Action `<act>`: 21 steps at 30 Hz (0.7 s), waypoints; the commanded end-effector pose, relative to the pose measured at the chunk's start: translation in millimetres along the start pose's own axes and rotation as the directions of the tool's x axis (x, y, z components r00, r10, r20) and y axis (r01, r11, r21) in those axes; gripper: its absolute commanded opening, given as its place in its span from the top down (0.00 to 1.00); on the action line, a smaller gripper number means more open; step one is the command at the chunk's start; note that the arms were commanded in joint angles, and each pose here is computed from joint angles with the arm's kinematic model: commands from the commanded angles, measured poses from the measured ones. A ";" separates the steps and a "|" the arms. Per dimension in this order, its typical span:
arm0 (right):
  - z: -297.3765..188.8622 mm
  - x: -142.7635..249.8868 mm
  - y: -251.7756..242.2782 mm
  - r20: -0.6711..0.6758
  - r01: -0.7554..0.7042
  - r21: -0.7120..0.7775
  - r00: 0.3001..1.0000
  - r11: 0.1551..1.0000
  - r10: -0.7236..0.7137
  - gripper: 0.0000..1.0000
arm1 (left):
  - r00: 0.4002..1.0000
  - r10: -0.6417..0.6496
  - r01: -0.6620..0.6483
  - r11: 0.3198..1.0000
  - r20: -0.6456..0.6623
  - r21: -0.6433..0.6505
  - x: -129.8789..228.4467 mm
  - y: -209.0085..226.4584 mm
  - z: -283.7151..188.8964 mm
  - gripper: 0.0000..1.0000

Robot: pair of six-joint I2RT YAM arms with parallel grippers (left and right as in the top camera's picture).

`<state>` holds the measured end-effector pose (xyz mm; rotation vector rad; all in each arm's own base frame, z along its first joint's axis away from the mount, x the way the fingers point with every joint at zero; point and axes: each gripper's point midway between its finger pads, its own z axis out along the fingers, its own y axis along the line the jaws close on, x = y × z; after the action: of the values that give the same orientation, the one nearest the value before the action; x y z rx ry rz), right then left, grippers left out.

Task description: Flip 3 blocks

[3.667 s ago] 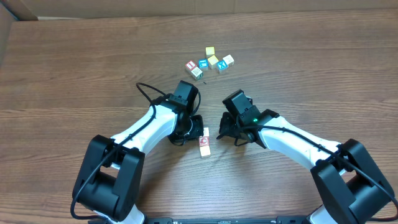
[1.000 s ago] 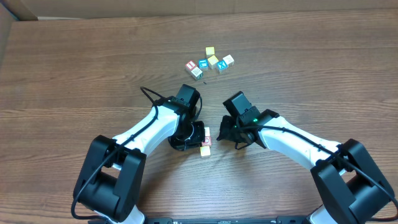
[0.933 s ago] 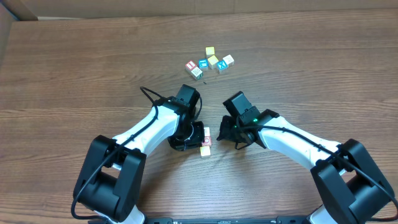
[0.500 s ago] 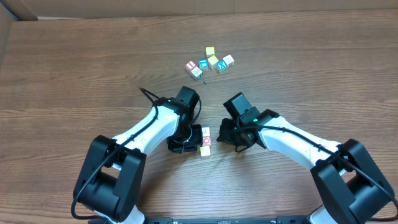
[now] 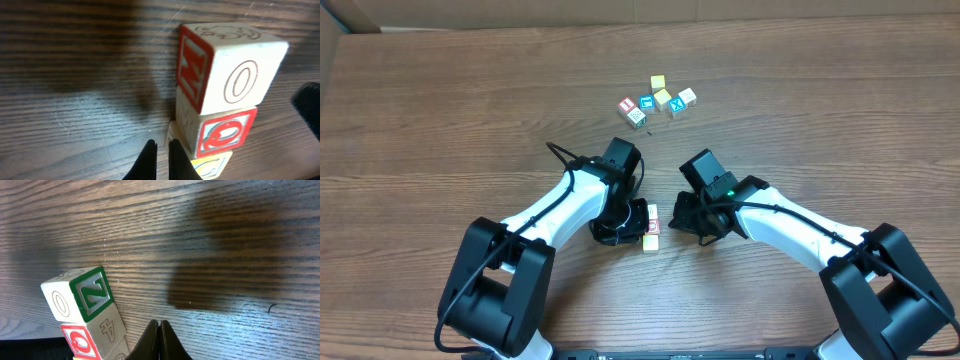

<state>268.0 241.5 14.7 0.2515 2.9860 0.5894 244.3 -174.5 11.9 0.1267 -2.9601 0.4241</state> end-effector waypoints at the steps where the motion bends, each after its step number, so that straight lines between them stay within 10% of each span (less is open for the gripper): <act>1: -0.5 0.7 4.7 -0.005 0.007 -0.011 1.000 1.000 -0.007 0.96 | 1.000 0.002 -0.002 1.000 -0.014 0.026 1.9 -4.2 2.1 0.96; 21: -0.9 40.4 -3.7 -0.153 -0.023 0.039 0.988 0.999 0.029 0.96 | 0.998 -0.001 -0.001 1.000 -0.069 -0.021 17.9 3.0 2.9 0.96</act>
<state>233.3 235.4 9.4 0.2675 3.1372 0.5551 232.1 -170.6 12.8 0.1371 -2.9120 0.3938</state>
